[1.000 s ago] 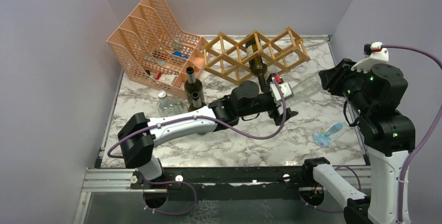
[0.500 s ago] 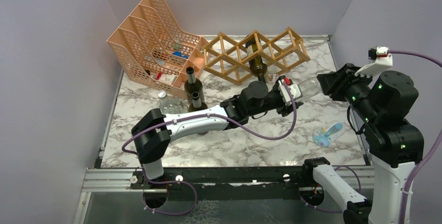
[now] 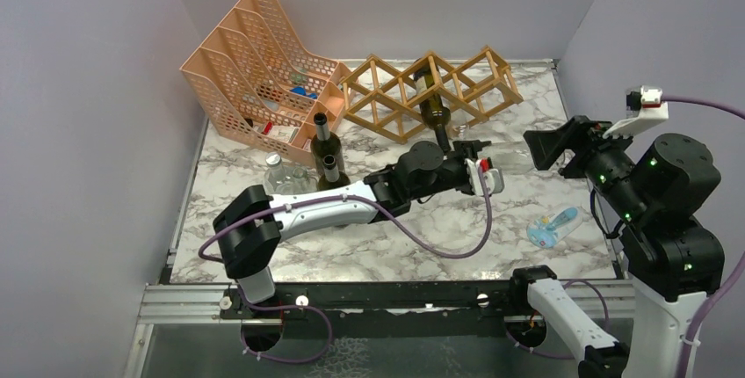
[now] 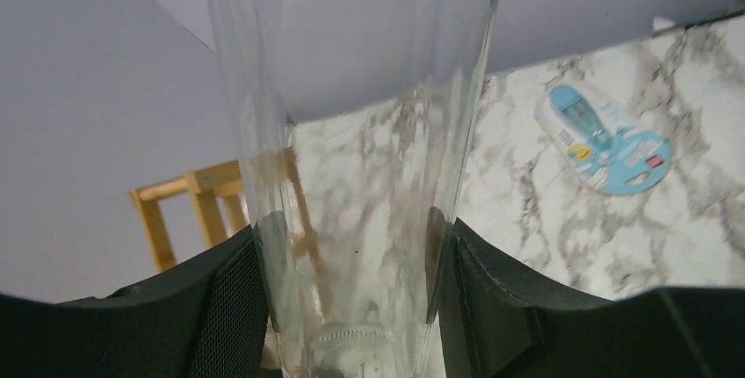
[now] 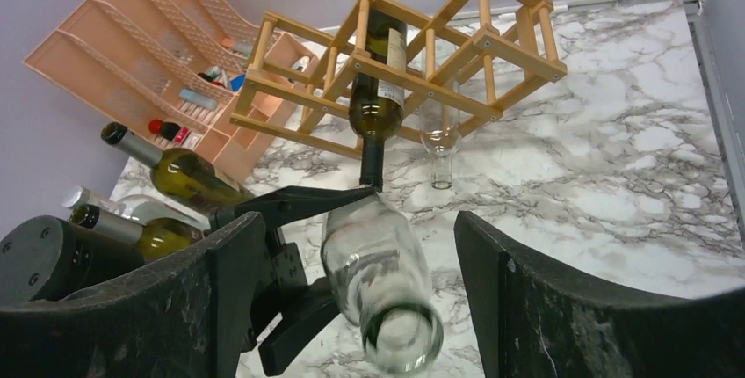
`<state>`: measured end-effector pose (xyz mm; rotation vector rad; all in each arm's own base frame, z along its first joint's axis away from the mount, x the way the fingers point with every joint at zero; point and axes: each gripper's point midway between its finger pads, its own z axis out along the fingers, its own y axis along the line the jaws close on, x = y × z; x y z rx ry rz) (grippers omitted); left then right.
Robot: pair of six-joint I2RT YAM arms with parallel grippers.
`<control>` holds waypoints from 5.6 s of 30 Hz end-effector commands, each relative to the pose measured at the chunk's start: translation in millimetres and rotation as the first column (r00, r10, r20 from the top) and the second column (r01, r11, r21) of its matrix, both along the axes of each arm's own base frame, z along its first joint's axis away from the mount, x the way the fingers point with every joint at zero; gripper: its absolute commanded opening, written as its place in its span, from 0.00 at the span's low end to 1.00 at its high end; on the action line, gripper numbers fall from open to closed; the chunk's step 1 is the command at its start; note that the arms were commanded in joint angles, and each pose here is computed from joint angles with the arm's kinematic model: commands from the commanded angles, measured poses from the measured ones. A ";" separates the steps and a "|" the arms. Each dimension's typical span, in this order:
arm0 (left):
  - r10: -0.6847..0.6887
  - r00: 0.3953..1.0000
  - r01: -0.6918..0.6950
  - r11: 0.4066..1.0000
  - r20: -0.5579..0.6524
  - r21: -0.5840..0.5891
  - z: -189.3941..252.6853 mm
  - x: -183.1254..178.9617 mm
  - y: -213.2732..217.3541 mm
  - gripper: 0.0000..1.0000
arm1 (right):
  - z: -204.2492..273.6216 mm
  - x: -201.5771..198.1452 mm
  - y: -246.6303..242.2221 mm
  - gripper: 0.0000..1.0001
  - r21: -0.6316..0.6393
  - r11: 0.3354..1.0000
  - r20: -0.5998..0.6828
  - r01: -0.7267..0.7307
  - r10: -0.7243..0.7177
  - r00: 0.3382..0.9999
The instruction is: Put the wine bottle on the wine rack
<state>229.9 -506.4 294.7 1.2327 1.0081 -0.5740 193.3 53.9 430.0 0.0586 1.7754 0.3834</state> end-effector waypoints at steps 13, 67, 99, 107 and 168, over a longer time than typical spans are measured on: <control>-0.093 0.647 0.085 0.995 0.757 0.050 114.5 1.5 41.0 0.00 | -17.9 -4.8 49.6 0.82 -0.090 0.936 -0.034 -0.340 0.338 0.940; 0.108 0.860 -0.099 0.994 0.499 -0.045 129.7 25.7 122.0 0.99 | -28.4 89.7 89.8 0.01 0.092 0.930 0.020 -0.356 0.356 0.934; 0.578 0.700 -0.712 0.603 -0.419 -0.358 158.7 18.5 304.0 0.96 | -200.3 75.7 189.8 0.01 -0.042 0.920 -0.268 -0.390 0.366 0.891; 0.583 0.692 -0.718 0.617 -0.426 -0.322 146.2 16.0 305.6 0.96 | -232.8 81.8 201.3 0.01 -0.133 0.956 -0.251 -0.260 0.222 0.942; 0.502 0.716 -0.674 0.680 -0.485 -0.290 121.6 -18.6 328.9 0.98 | -269.9 214.4 218.5 0.01 -0.148 0.977 0.034 0.154 -0.151 0.988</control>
